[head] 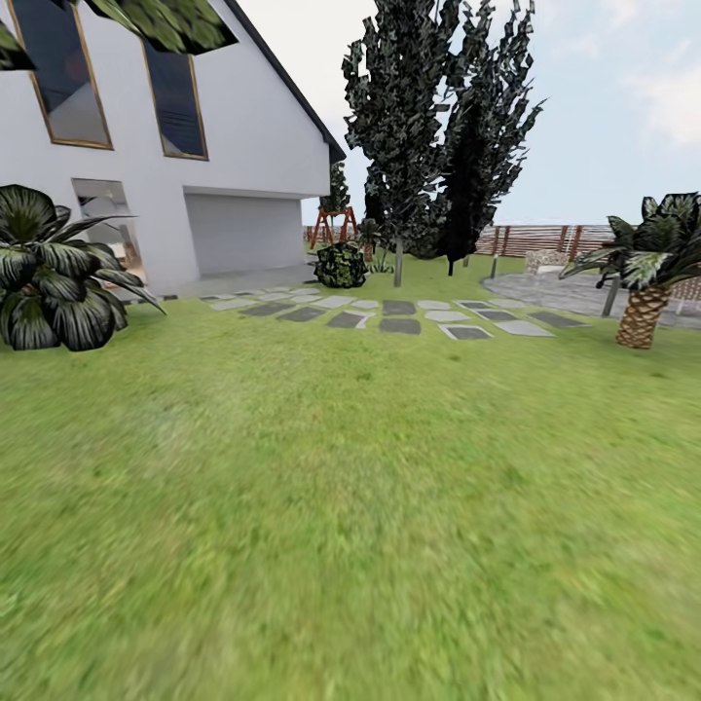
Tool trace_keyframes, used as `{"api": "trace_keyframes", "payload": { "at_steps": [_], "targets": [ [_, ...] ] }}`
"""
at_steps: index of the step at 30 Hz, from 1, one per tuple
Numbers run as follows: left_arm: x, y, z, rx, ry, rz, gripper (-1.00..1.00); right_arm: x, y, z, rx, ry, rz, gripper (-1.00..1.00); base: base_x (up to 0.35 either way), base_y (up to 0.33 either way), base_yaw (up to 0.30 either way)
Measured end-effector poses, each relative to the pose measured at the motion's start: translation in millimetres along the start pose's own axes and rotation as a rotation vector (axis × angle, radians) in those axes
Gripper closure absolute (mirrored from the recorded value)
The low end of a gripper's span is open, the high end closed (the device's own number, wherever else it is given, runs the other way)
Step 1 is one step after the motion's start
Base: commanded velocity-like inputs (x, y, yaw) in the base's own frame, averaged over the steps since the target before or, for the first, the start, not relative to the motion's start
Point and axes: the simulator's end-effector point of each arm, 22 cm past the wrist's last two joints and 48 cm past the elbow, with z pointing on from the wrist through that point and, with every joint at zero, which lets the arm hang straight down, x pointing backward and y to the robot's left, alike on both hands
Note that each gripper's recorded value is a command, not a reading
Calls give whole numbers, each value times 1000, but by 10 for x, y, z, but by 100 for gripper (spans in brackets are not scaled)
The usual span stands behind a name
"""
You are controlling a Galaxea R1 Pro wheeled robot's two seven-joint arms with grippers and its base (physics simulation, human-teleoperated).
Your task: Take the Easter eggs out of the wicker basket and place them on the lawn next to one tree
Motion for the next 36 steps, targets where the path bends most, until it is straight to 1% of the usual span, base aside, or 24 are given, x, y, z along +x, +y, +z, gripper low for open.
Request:
{"api": "trace_keyframes", "payload": {
  "at_steps": [15, 23, 36],
  "targets": [
    [-3, 0, 0, 0, -1, -1, -100, 0, -6, 0, 1, 0, 0, -100, 323, 0, -3],
    [0, 0, 0, 0, 0, -1, -100, 2, 2, 0, -2, 0, -1, -100, 322, 0, -212],
    [0, 0, 0, 0, 0, -1, -100, 1, -9, 0, 0, -1, -3, -100, 322, 0, -17]
  ]
}}
